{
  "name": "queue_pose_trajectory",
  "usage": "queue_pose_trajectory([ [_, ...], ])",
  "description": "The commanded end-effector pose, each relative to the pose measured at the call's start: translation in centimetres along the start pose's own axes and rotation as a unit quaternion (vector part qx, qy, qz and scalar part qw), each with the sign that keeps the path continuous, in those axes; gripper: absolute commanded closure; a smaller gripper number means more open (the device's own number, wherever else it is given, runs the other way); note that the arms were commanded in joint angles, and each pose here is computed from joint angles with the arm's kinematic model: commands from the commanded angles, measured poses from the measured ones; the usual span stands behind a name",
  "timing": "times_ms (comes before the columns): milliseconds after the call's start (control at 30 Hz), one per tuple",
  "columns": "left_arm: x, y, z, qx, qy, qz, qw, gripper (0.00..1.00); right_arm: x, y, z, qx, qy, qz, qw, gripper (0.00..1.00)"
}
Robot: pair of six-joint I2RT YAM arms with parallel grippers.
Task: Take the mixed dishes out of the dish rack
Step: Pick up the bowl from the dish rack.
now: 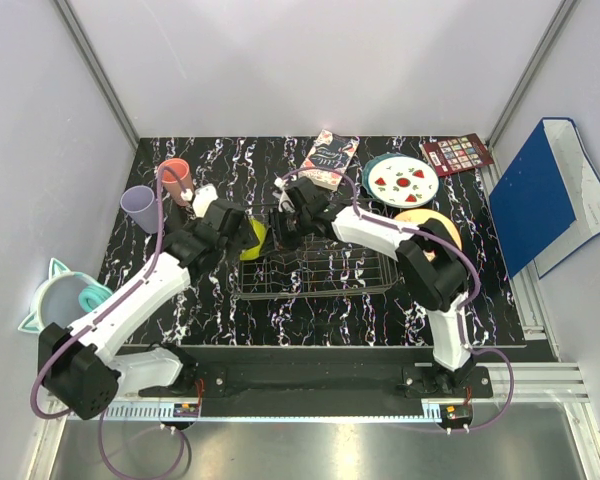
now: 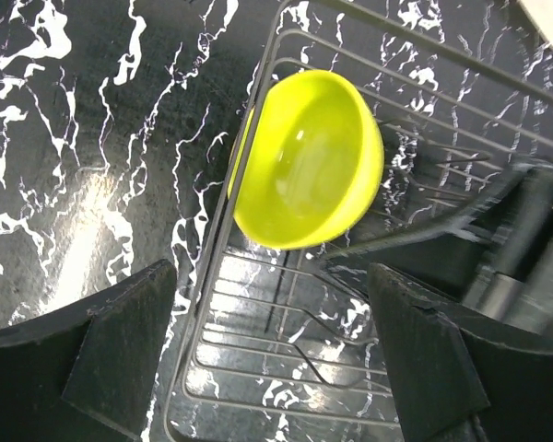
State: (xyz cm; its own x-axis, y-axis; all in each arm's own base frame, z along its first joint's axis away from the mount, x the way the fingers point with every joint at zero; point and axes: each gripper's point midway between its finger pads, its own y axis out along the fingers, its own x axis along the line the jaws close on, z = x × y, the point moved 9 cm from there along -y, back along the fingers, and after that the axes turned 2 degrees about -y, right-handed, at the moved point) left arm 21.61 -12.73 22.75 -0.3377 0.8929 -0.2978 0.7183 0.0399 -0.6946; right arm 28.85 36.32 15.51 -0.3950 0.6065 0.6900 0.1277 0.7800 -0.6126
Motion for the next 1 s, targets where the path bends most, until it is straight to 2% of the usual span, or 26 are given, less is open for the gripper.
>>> queue_pose_trajectory([
  [0,-1.7,0.6,-1.3,-0.027,0.019,0.030,0.999,0.13,2.2,-4.4,-1.9,-0.054,-0.022,0.012,0.998,0.70],
  [200,-3.5,1.5,-1.9,-0.019,0.026,0.042,0.999,0.14,3.1,-6.7,-1.5,-0.056,-0.026,0.021,0.998,0.69],
  [433,-4.9,2.9,-2.5,-0.023,0.049,0.039,0.998,0.15,6.7,-14.1,-1.8,-0.155,-0.068,0.046,0.984,0.67],
  [567,-5.2,4.8,-2.3,-0.017,0.097,0.011,0.995,0.18,8.2,-17.7,-1.3,-0.187,-0.089,0.057,0.977,0.66],
  [700,-5.1,5.8,-1.8,-0.004,0.128,0.003,0.992,0.24,9.3,-20.8,-0.3,-0.211,-0.099,0.060,0.971,0.65],
  [967,-4.5,7.9,0.1,0.030,0.162,0.003,0.986,0.37,8.7,-22.1,1.0,-0.218,-0.097,0.085,0.967,0.64],
])
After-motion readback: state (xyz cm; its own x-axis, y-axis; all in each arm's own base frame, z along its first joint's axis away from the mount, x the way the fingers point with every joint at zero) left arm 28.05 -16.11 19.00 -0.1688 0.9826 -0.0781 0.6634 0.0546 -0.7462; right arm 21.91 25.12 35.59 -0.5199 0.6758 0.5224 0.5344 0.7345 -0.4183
